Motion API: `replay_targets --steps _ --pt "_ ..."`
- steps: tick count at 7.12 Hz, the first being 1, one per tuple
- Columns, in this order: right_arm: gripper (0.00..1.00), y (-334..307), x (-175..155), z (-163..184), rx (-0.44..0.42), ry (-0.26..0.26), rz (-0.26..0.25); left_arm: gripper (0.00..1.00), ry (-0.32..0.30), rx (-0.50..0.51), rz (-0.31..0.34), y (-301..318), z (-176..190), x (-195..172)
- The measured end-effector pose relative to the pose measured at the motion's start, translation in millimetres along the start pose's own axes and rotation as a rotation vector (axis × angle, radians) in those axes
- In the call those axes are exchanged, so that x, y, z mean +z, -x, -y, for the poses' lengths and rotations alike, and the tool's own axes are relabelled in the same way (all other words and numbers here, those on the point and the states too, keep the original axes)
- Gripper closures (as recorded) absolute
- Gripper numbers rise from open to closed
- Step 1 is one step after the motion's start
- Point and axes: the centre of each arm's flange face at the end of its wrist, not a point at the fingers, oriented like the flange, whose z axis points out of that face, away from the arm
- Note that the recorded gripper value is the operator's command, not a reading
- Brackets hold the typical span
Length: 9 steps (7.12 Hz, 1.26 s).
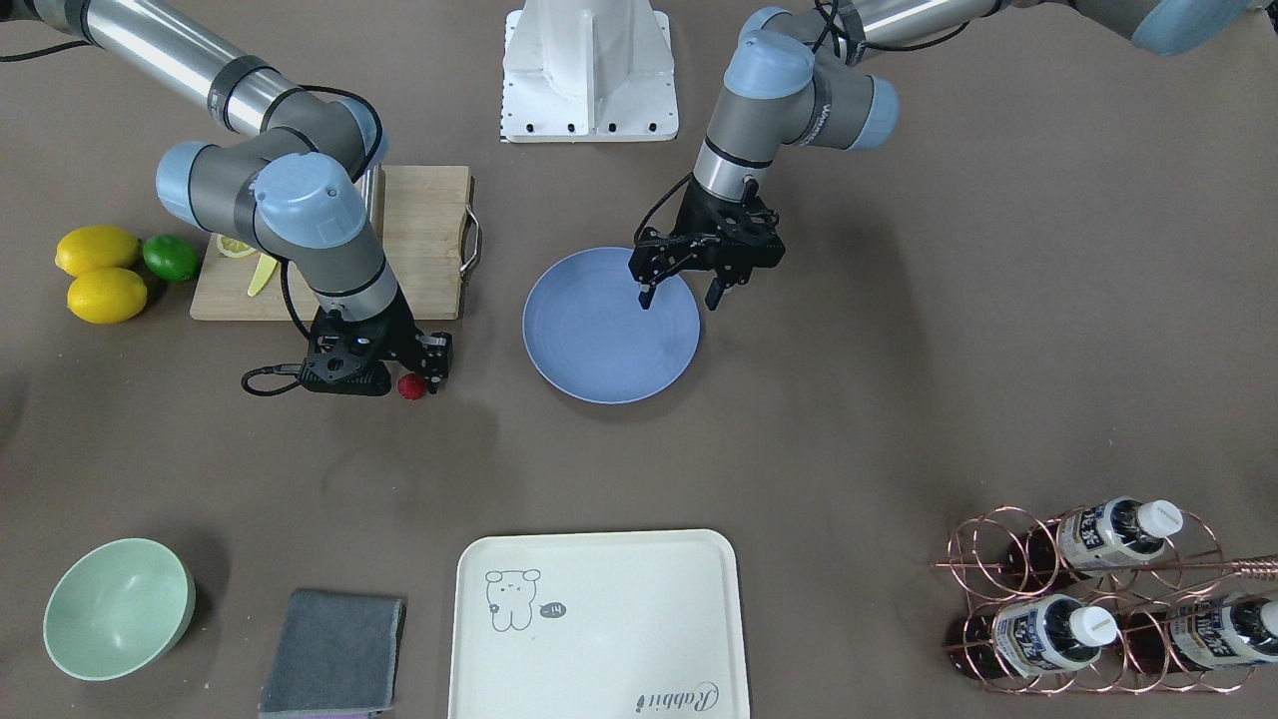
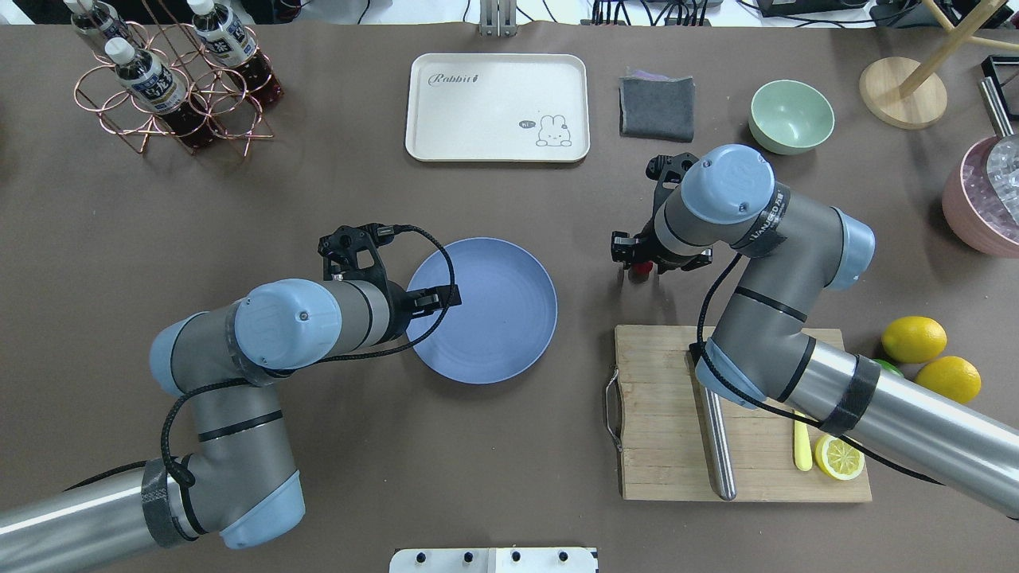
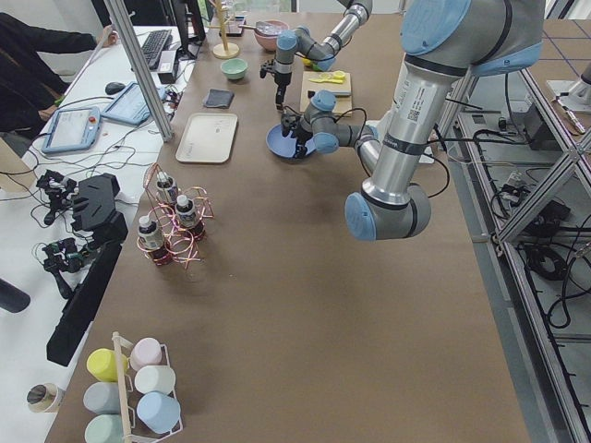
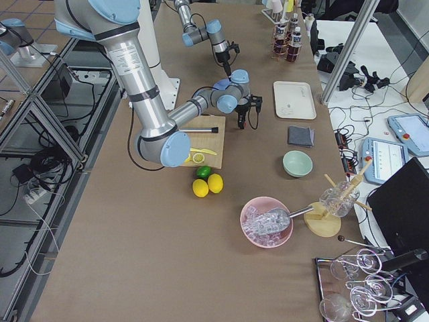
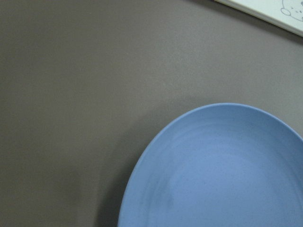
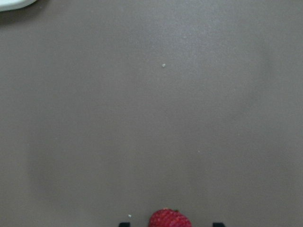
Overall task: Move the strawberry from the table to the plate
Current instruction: 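Lower the right gripper over the red berry and close on it, then carry the berry over the plate with the right gripper while the left withdraws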
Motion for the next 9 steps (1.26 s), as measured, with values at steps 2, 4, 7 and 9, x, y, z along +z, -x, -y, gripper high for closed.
replay_targets --steps 2,4,7,9 --pt "1.0 2 -10 7 0.006 -0.008 0.011 0.02 -0.036 0.005 -0.002 6 22 -12" --pt "1.0 18 -47 18 0.015 -0.011 0.033 0.02 -0.089 0.089 0.019 28 50 -26" --pt "1.0 96 -92 5 -0.01 -0.012 0.05 0.02 -0.111 0.114 0.055 84 119 -53" --pt "1.0 146 -88 -38 -0.053 -0.032 0.062 0.02 -0.043 0.221 0.093 153 154 -71"
